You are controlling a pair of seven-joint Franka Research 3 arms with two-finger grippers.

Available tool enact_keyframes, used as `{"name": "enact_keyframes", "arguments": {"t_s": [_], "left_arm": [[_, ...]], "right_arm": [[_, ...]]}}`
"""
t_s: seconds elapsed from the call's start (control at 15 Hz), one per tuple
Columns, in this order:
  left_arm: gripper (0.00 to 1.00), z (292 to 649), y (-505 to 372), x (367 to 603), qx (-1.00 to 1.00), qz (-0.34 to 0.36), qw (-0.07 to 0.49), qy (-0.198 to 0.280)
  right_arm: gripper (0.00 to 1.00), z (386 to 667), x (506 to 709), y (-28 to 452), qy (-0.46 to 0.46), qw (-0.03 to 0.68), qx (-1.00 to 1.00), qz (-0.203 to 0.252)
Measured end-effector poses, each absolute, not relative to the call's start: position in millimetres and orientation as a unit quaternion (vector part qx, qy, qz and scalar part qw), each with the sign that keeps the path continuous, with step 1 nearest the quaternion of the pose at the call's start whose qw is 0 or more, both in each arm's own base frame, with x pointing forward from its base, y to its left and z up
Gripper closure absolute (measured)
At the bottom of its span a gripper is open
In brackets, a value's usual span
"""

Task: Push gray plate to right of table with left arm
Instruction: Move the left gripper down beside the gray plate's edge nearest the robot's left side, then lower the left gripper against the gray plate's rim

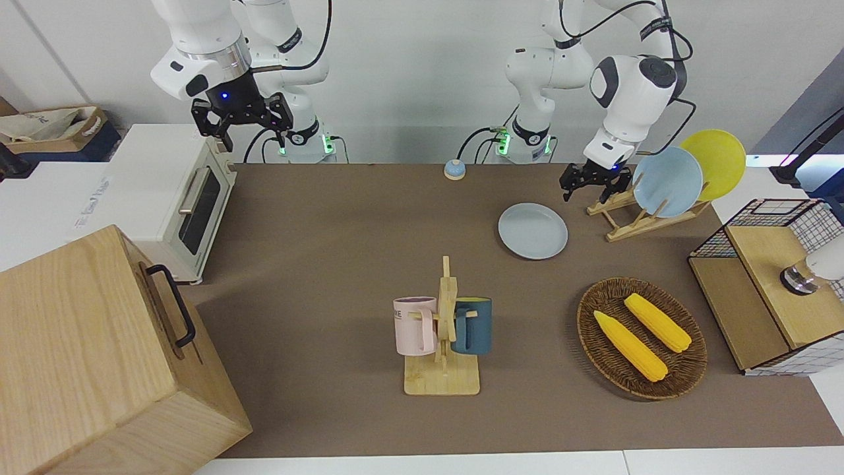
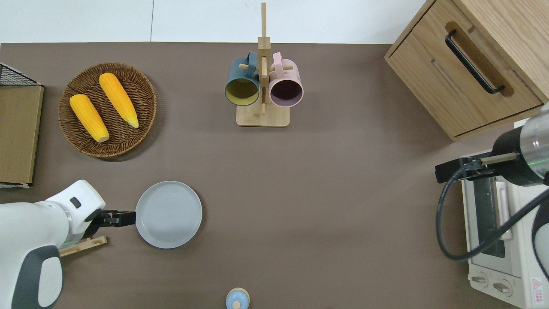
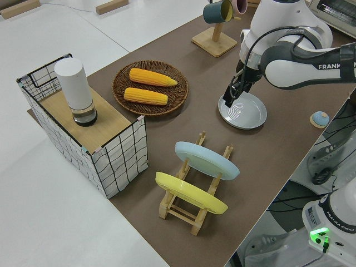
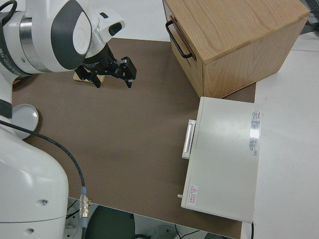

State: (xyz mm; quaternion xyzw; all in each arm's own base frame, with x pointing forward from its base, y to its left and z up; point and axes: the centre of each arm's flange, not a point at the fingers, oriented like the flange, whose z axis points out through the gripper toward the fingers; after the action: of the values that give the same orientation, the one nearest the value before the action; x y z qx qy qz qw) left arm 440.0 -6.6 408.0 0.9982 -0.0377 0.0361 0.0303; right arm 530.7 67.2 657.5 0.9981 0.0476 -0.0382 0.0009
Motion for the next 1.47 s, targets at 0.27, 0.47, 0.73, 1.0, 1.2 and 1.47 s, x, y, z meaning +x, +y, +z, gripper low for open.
{"name": "enact_keyframes", "arguments": {"t_s": [0.27, 0.47, 0.73, 1.0, 1.2, 1.47], "left_arm": [[0.0, 368, -9, 426, 0.998, 0.051, 0.028, -0.035], [0.0, 347, -10, 425, 0.998, 0.049, 0.025, -0.035], [0.0, 321, -11, 426, 0.998, 0.047, 0.02, -0.035], [0.01, 308, -12, 428, 0.998, 0.043, 0.017, -0.033], [0.3, 306, -13, 428, 0.998, 0.041, 0.017, -0.034], [0.56, 306, -14, 428, 0.998, 0.041, 0.017, -0.035]], "right_arm": [[0.01, 657, 531, 67, 0.048, 0.001, 0.998, -0.038], [0.01, 657, 531, 67, 0.048, 0.001, 0.998, -0.038], [0.01, 657, 531, 67, 0.048, 0.001, 0.998, -0.038], [0.01, 657, 531, 67, 0.048, 0.001, 0.998, -0.038], [0.01, 657, 531, 67, 0.048, 0.001, 0.998, -0.038], [0.01, 657, 531, 67, 0.048, 0.001, 0.998, -0.038]]}}
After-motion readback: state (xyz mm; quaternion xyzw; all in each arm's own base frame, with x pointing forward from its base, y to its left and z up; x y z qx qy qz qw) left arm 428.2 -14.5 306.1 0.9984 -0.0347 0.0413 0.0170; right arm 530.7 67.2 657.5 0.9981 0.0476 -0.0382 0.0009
